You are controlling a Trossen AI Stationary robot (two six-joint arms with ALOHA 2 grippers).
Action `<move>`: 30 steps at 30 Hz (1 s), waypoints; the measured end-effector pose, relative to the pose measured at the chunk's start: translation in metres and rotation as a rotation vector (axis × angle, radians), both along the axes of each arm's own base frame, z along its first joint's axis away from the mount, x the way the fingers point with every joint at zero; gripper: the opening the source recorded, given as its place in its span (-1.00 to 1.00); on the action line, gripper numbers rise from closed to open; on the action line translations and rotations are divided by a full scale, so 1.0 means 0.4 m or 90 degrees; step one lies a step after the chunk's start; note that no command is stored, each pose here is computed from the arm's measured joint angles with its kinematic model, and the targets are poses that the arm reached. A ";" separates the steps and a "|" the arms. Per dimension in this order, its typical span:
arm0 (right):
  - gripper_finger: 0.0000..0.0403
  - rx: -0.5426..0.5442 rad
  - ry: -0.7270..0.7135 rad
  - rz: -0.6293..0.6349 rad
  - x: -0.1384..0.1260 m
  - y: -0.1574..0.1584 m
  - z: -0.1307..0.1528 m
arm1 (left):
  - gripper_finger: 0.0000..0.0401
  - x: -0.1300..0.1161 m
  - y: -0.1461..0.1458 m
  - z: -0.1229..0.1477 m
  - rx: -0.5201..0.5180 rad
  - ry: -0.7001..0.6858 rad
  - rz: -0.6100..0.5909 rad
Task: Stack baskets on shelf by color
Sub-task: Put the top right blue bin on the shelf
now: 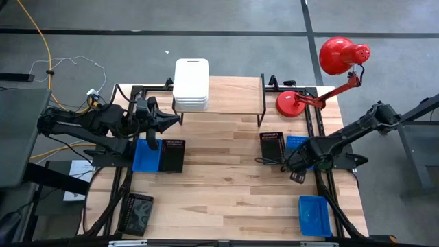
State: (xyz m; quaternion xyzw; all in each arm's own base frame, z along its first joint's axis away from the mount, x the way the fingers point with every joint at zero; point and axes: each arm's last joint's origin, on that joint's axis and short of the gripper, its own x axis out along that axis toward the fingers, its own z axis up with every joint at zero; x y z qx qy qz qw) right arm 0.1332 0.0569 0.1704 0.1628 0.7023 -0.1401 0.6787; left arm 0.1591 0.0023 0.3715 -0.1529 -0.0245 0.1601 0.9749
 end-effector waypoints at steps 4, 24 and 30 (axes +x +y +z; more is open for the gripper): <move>-0.24 -0.002 0.006 0.014 -0.006 -0.003 -0.013 | -1.00 0.000 0.000 0.000 0.000 0.000 0.000; -1.00 0.108 -0.003 0.082 0.032 0.026 0.216 | -1.00 0.000 0.000 0.000 0.000 0.000 0.000; -1.00 0.261 -0.113 0.069 0.056 0.047 0.434 | -1.00 0.000 0.000 0.000 0.004 0.001 0.000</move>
